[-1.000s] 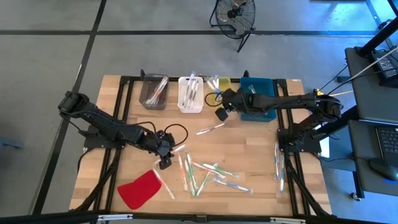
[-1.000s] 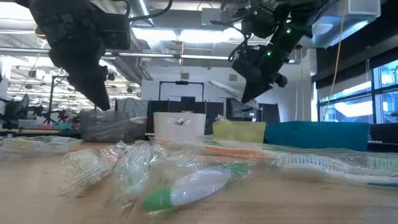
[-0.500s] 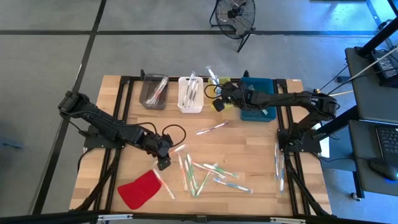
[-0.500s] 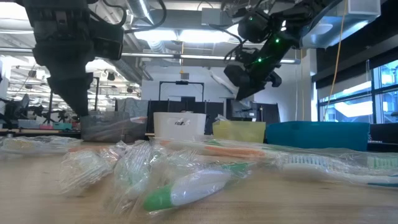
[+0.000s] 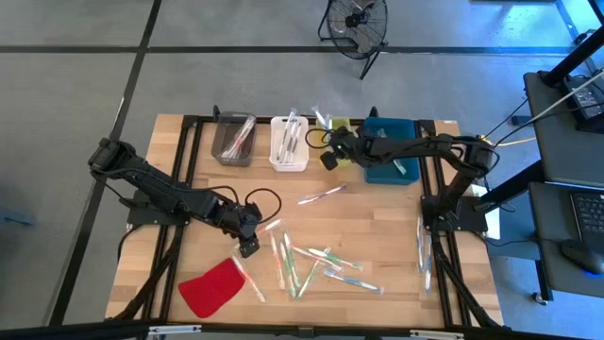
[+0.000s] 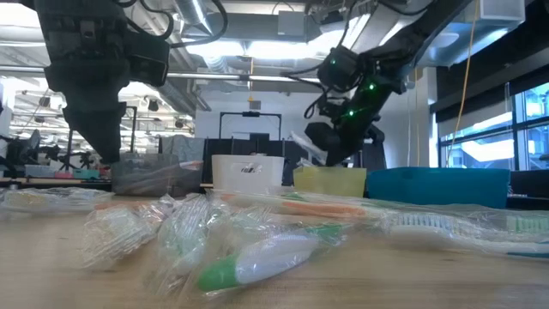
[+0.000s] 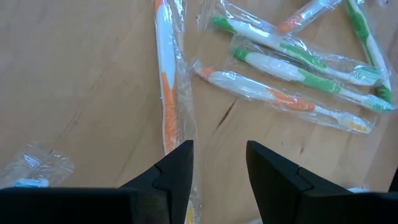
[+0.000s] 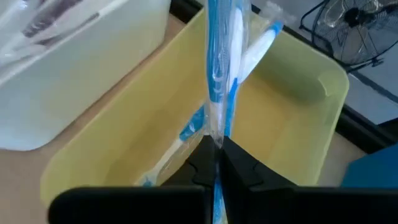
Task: Pick & Place Toothbrushes
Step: Put the blue toothbrush into the yellow bin
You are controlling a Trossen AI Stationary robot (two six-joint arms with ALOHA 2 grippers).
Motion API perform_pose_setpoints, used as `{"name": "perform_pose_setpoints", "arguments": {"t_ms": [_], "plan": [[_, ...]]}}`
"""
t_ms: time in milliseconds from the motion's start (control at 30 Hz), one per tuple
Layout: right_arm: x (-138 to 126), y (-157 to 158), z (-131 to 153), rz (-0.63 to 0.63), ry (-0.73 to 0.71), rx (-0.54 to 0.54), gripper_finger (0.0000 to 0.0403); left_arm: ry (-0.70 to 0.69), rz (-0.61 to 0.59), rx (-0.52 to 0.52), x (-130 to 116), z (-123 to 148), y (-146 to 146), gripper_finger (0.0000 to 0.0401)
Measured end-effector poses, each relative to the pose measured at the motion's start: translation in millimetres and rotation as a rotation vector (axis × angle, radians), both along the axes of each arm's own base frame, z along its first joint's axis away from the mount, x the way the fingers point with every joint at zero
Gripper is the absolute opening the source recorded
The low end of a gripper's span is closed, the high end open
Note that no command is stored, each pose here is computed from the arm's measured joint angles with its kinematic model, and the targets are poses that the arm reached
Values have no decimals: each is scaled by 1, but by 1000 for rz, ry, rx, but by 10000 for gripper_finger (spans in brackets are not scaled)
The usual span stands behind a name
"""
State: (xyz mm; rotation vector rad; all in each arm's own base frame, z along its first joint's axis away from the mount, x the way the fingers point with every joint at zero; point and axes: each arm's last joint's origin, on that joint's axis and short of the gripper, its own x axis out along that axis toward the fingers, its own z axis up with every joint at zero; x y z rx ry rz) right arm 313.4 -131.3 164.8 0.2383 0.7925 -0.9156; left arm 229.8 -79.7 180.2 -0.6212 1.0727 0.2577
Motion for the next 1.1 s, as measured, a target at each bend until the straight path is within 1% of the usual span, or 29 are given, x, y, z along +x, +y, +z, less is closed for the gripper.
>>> {"name": "perform_pose_setpoints", "arguments": {"t_ms": [333, 600, 733, 833, 967, 1100], "plan": [[-3, -10, -15, -30, 21, 68, 12, 0, -3, 3, 0, 0, 0, 143], [-5, -11, -16, -46, 26, 84, 13, -10, -95, 53, 0, 0, 0, 143], [-6, -12, -18, -30, 17, 136, 13, -15, -139, 76, 0, 0, 0, 143], [-7, -13, -18, -24, 16, 159, 16, -17, -136, 89, 0, 0, 0, 143], [-7, -13, -18, -30, 7, 169, 29, -19, -132, 95, 0, 0, 1, 145], [-7, -13, -18, -38, 12, 157, 54, -14, -133, 96, 0, 0, 1, 160]]}}
